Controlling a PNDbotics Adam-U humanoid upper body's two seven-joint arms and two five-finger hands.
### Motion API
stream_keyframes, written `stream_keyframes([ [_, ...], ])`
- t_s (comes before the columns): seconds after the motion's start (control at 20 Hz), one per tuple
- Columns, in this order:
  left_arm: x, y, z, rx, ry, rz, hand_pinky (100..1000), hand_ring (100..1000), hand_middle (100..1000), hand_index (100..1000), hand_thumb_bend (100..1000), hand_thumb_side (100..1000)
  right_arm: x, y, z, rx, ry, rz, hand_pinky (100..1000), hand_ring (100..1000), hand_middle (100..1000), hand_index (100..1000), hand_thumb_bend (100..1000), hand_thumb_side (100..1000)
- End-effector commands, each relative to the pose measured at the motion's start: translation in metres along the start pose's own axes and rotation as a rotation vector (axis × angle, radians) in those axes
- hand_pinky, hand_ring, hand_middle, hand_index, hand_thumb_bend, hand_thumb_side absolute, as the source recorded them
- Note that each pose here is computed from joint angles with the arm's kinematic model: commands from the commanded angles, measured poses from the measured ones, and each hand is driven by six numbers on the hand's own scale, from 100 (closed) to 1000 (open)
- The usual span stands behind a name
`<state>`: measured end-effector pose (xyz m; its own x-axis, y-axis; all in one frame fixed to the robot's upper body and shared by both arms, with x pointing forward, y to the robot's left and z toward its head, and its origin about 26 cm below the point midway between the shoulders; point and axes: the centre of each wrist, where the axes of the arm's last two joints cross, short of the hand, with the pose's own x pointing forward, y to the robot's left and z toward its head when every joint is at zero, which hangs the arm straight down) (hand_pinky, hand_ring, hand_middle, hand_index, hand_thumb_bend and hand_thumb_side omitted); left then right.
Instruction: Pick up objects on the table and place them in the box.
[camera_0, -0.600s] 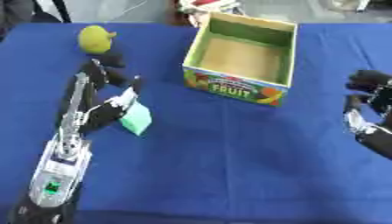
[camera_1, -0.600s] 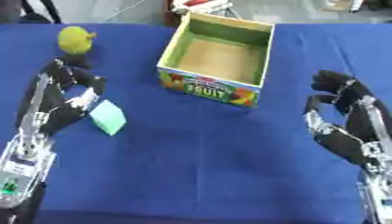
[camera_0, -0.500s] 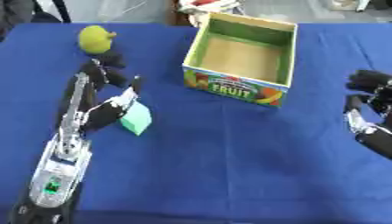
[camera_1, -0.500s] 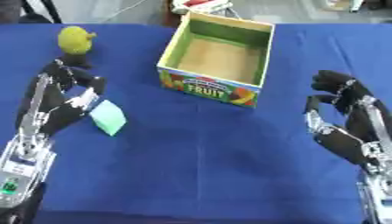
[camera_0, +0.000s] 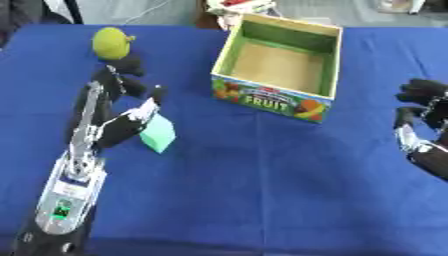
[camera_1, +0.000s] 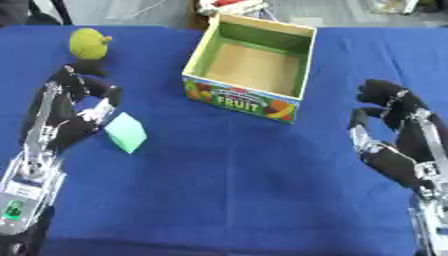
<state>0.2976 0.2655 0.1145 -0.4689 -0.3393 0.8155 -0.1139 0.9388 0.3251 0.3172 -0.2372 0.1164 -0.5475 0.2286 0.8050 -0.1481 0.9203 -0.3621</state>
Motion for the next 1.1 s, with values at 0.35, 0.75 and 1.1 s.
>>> stream_keyframes([
  [0.35,0.010,0.022,-0.007,-0.012,-0.054,-0.111,580,584,640,776,485,325,0.006,-0.005,-0.002,-0.001,-0.026,0.014,737,794,757,825,100,100],
  [0.75,0.020,0.063,-0.022,-0.219,-0.112,-0.380,643,640,698,810,519,323,0.006,-0.006,-0.002,0.010,-0.022,0.024,738,795,758,826,100,100],
  [1.1,0.029,0.097,-0.045,-0.680,-0.098,-0.736,736,730,781,850,569,253,0.005,-0.007,0.000,0.021,-0.015,0.032,738,795,758,826,100,100],
])
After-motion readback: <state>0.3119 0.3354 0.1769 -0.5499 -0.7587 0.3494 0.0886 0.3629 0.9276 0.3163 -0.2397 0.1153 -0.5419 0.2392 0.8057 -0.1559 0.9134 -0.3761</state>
